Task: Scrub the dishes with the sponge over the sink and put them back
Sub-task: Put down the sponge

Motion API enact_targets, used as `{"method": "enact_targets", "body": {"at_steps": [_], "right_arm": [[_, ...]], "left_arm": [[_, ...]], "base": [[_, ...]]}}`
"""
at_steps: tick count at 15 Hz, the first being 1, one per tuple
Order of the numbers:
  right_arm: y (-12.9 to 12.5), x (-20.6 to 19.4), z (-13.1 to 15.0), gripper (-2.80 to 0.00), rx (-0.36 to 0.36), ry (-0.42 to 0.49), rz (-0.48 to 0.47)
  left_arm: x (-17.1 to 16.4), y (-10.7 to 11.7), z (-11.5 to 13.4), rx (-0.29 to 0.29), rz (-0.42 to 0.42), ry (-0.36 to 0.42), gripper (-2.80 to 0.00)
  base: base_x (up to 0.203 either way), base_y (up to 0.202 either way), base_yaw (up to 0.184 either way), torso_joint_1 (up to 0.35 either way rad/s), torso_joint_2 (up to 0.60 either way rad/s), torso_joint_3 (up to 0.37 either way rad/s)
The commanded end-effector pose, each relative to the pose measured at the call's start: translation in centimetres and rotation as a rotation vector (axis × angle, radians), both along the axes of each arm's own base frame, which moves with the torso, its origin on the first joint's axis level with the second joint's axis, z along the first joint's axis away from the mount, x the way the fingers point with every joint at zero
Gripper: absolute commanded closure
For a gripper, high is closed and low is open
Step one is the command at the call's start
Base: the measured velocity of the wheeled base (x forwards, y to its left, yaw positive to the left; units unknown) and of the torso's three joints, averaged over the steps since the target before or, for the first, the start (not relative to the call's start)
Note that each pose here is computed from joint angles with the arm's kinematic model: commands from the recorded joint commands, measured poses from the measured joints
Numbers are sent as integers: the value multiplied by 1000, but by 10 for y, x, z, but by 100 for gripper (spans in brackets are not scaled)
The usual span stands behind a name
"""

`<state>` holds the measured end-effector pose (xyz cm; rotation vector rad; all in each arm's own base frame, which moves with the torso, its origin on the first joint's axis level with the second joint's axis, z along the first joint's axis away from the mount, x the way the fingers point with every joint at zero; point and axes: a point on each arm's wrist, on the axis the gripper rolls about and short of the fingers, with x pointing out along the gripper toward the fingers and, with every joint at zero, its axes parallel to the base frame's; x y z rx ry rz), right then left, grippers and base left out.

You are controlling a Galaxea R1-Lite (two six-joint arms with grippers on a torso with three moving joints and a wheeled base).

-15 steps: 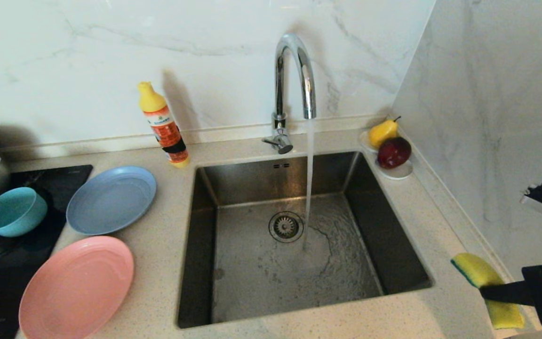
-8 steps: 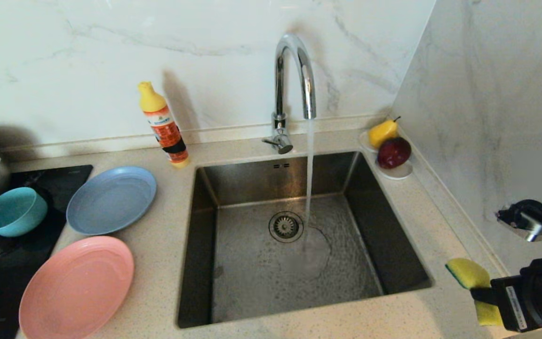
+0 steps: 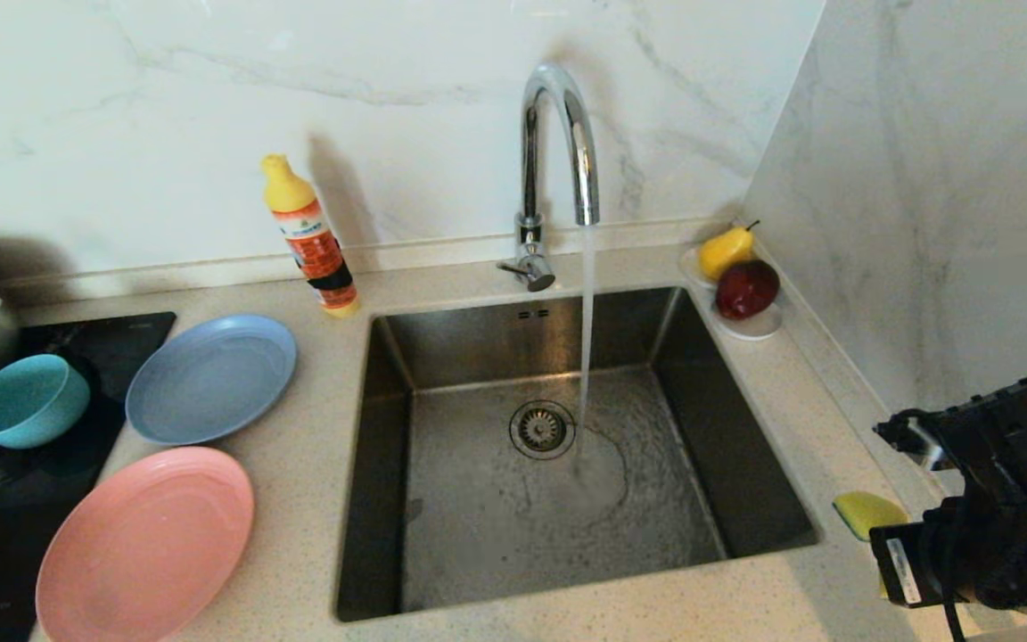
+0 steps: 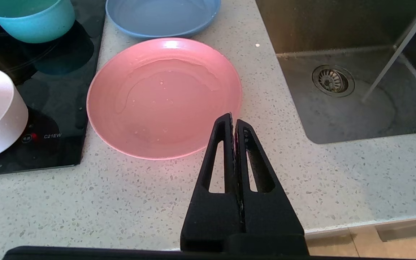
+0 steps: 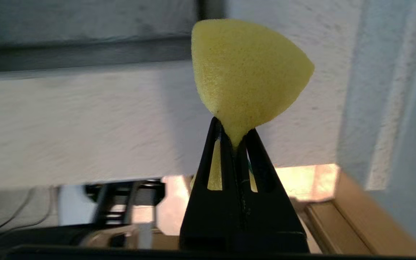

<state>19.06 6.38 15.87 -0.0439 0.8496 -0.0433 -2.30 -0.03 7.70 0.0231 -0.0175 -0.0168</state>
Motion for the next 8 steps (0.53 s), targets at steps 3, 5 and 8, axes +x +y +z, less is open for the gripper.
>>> {"method": "enact_targets", "body": {"at_steps": [3,5,8], "right_arm": [[-7,23,-26,0,-41,27,-22],[-6,26,-29,0,-31,31,-12],[-7,36,-36,0,-31,27,-24]], "left_arm": [[1,0,-3,0,0,14,0],[1,0,-3,0,0,14,0],[1,0,-3,0,0,14,0]], "base": [[0,0,0,0,0,0],[0,0,0,0,0,0],[0,0,0,0,0,0]]}}
